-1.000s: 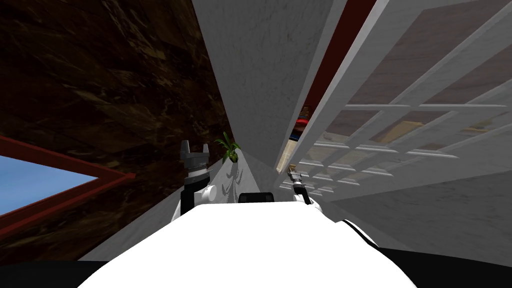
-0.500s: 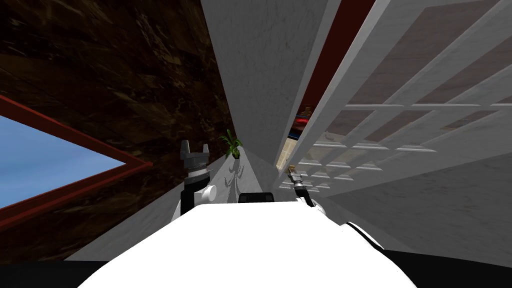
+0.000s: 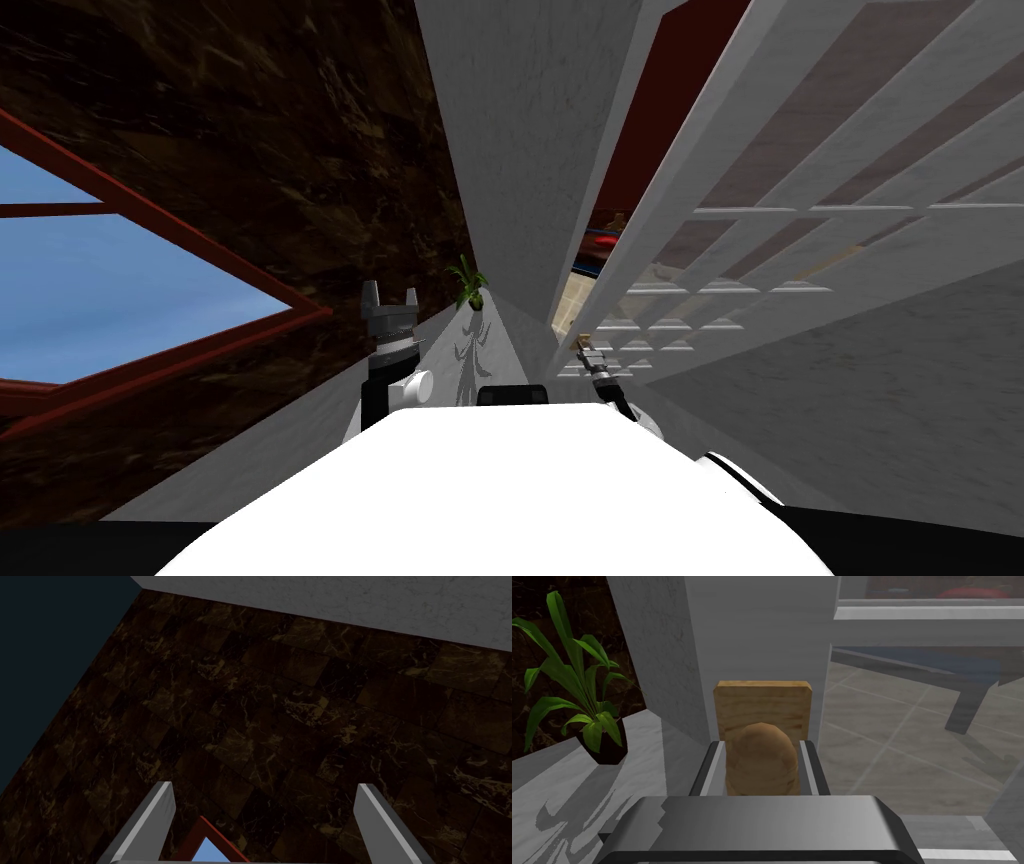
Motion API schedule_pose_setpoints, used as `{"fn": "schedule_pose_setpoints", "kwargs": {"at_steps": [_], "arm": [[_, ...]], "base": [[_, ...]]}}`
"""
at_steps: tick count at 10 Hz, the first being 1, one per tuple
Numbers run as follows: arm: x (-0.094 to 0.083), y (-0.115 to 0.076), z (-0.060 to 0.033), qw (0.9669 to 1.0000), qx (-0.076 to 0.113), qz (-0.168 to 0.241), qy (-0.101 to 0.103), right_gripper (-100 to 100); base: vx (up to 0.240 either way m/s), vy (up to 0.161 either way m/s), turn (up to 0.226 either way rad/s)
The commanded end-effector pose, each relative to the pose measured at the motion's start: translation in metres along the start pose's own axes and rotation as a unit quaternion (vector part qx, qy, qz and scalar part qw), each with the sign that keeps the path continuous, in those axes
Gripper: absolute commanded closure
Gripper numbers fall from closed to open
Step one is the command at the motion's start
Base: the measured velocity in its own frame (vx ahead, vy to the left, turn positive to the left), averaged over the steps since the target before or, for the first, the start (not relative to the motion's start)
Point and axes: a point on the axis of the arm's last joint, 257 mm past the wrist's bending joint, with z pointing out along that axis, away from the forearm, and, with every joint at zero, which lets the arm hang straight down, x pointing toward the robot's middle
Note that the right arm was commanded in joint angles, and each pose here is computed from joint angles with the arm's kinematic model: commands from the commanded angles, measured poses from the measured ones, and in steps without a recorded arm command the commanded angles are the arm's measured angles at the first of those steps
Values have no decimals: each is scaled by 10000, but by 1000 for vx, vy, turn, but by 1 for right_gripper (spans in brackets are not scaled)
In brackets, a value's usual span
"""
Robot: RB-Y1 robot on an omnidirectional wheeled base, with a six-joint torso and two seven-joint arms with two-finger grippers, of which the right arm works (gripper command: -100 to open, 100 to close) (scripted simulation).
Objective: Pull the door open
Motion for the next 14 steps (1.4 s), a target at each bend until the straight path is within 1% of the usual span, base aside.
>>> {"fn": "schedule_pose_setpoints", "kwargs": {"at_steps": [1, 2, 4, 10, 11, 12, 13, 14], "arm": [[0, 0, 0, 10000, 0, 0, 0, 100], [-19, -6, -73, 10000, 78, 10, -18, 100], [-15, -3, -118, 9999, 134, 9, -10, 100], [0, 8, -324, 9992, 397, 20, 11, 100], [-15, 5, -297, 9993, 368, 14, -11, 100], [-30, 20, -446, 9991, 427, 18, -18, 100], [-30, 20, -446, 9991, 427, 18, -18, 100], [-29, 34, -517, 9990, 452, 17, -13, 100]], "base": [[-109, -22, 15], [-128, -44, 124], [-181, -58, 140], [-214, -76, 148], [-104, -33, 39], [-109, -64, 207], [-114, -73, 165], [-111, -54, 165]]}}
